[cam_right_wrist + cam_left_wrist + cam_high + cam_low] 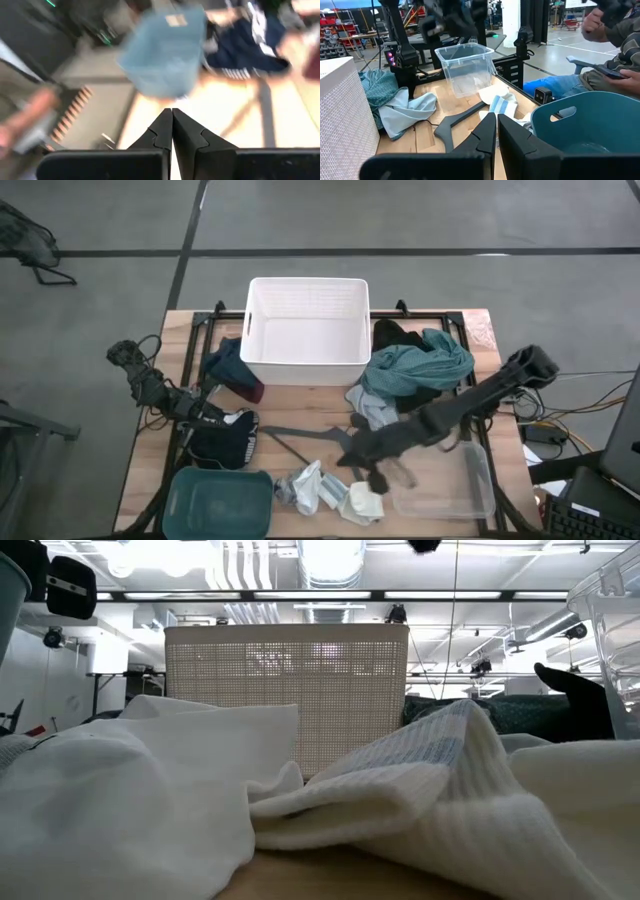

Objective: Pick & Place Cloths
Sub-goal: Put the white and blue sock into the transparent bin

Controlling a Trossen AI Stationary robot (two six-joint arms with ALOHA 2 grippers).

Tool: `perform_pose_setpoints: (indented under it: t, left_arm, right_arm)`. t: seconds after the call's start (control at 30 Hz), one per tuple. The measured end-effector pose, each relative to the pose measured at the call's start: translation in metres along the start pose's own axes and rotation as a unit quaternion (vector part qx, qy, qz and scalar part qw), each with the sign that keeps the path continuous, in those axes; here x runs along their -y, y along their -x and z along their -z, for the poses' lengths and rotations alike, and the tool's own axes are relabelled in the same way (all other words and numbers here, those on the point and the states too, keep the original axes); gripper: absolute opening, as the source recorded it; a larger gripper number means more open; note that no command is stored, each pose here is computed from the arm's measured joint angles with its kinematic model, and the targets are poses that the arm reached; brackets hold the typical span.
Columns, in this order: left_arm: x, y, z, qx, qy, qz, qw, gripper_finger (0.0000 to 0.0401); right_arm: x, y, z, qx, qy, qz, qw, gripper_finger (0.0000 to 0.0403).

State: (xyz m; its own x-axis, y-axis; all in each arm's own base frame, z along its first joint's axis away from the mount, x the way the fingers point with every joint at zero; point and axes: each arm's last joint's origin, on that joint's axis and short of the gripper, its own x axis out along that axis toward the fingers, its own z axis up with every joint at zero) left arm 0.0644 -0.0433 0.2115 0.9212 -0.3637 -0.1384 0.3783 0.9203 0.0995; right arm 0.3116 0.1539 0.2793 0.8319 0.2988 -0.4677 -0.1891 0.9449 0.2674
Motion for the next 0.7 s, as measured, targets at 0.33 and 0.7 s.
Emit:
perform_pose_setpoints:
  t: [0.33, 0.7]
  left_arm:
    - [0.000, 0.000, 0.000, 0.000, 0.000, 0.000, 1.000, 0.0023]
    - [0.000, 0.000, 0.000, 0.000, 0.000, 0.000, 1.000, 0.0023]
  right_arm:
    - [-0.012, -0.058, 0.004, -0.199, -0.011, 0.076, 0.977, 0.0057]
    - [-0.027, -0.101, 0.027, -0.340, -0.037, 0.085, 0.936, 0.0214]
